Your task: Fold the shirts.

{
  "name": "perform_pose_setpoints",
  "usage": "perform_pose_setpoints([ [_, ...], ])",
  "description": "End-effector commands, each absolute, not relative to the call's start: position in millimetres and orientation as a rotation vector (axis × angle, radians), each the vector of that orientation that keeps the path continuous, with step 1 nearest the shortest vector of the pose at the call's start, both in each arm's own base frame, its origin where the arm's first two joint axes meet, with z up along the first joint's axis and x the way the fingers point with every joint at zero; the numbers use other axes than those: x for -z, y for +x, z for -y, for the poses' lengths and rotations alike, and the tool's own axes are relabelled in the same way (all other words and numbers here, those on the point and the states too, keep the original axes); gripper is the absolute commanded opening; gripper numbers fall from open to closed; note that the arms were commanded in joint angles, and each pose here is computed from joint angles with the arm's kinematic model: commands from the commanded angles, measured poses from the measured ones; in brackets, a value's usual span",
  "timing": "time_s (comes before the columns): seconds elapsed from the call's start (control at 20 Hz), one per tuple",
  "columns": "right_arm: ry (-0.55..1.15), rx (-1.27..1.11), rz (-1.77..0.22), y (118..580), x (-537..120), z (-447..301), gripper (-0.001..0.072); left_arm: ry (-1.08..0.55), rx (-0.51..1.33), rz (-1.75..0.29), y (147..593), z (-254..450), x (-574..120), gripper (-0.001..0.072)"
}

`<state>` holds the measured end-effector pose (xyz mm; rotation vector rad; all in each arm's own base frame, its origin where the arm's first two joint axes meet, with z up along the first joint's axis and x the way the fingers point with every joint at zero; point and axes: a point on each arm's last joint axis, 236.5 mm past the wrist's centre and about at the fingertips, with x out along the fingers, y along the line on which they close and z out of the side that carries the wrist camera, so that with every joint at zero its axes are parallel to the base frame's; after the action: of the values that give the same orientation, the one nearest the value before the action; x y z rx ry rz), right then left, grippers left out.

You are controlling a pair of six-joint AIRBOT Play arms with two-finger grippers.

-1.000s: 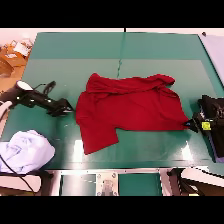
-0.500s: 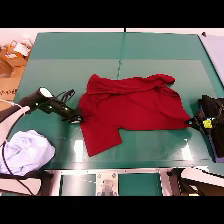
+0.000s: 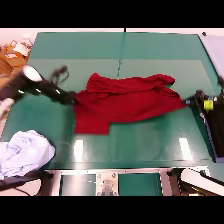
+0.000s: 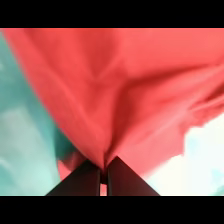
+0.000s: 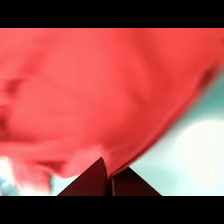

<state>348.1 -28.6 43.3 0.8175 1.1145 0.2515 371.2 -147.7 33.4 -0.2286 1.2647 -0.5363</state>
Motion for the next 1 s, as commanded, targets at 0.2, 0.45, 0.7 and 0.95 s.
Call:
perform_pose_setpoints([
  [0.2, 0.491, -0.453, -0.490, 334.6, -350.6, -45.8, 0.0016, -0.062, 0.550, -0.265, 313.1, 134.9, -428.6, 0.0024],
  [0.45, 0.372, -0.239, 0.053, 252.0, -504.6, -35.9, 0.0016, -0.004, 0.545, 0.207, 175.5, 119.6, -575.4, 0.0025],
  [0.7, 0.300, -0.161, 0.152, 227.4, -527.1, -34.4, 0.0016, -0.022, 0.524, 0.206, 167.4, 113.9, -573.9, 0.0025],
  [0.95, 0.422, -0.094, -0.041, 297.1, -455.5, 23.3, 0.0016, -0.094, 0.496, -0.107, 277.8, 119.9, -480.1, 0.0026],
])
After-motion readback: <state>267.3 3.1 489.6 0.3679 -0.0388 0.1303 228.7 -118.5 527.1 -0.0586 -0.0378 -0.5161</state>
